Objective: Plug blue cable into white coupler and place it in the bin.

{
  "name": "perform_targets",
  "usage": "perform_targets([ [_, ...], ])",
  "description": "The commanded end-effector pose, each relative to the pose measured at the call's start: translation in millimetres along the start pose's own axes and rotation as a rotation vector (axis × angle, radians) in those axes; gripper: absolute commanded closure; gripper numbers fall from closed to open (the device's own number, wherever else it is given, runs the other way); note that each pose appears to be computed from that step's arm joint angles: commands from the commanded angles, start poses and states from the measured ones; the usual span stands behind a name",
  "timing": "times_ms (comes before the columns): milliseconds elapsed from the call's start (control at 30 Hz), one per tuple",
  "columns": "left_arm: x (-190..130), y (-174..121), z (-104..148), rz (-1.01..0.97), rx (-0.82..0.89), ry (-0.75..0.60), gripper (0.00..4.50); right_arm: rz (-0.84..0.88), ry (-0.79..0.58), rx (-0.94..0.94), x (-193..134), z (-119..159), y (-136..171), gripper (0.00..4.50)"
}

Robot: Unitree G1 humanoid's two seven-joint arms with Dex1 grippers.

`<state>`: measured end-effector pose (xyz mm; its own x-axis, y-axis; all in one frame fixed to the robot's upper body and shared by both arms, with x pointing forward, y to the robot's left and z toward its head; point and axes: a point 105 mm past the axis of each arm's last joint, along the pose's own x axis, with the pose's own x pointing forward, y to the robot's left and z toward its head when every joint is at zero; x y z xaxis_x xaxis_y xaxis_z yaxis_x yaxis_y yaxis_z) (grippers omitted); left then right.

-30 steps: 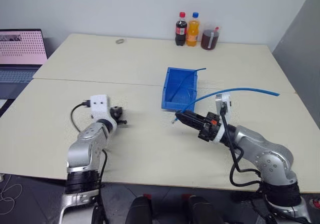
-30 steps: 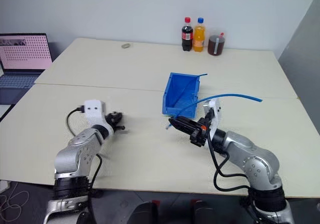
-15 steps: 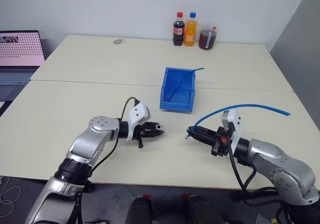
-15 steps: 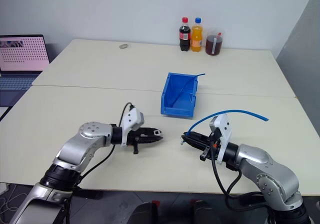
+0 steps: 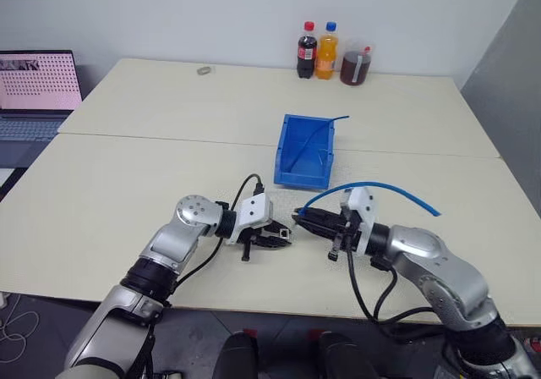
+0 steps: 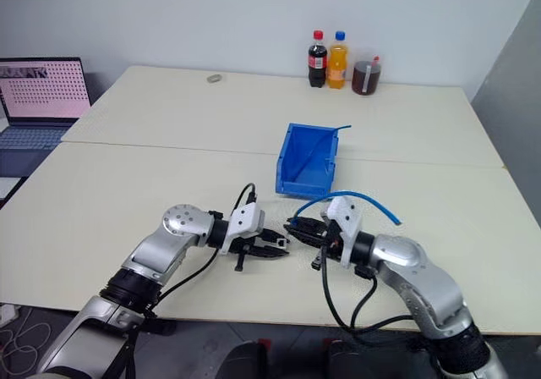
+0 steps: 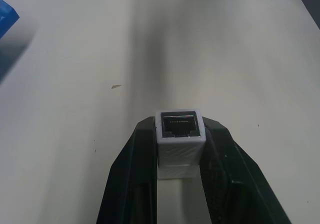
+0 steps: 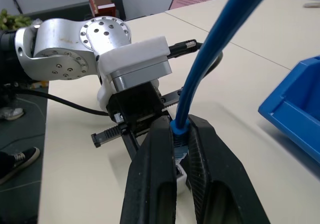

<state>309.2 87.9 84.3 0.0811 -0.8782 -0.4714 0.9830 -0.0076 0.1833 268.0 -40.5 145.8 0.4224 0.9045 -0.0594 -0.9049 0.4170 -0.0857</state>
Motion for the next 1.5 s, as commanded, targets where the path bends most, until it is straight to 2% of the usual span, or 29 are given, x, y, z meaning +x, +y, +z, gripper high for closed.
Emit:
perform_targets([
  [33, 5, -7, -10, -0.044, -0.018, 0.033, 3.69, 0.038, -0.009, -0.108, 15, 1, -3, 4.42],
  [267, 4, -8, -10, -0.061, -0.021, 0.033, 3.69, 0.078, 0.013, -0.165, 28, -9, -6, 4.42],
  [867, 5, -8, -12, -0.054, -0.018, 0.03, 3.69, 0.128, 0.087, -0.221, 20, -30, -5, 4.42],
  [1233, 5, -7, -9, -0.05, -0.011, 0.024, 3.69, 0.215, 0.147, -0.26, 22, -42, 1, 4.42],
  [1500, 6, -7, -6, -0.053, 0.0, 0.025, 3.69, 0.251, 0.185, -0.273, 30, -46, -9, 4.42],
])
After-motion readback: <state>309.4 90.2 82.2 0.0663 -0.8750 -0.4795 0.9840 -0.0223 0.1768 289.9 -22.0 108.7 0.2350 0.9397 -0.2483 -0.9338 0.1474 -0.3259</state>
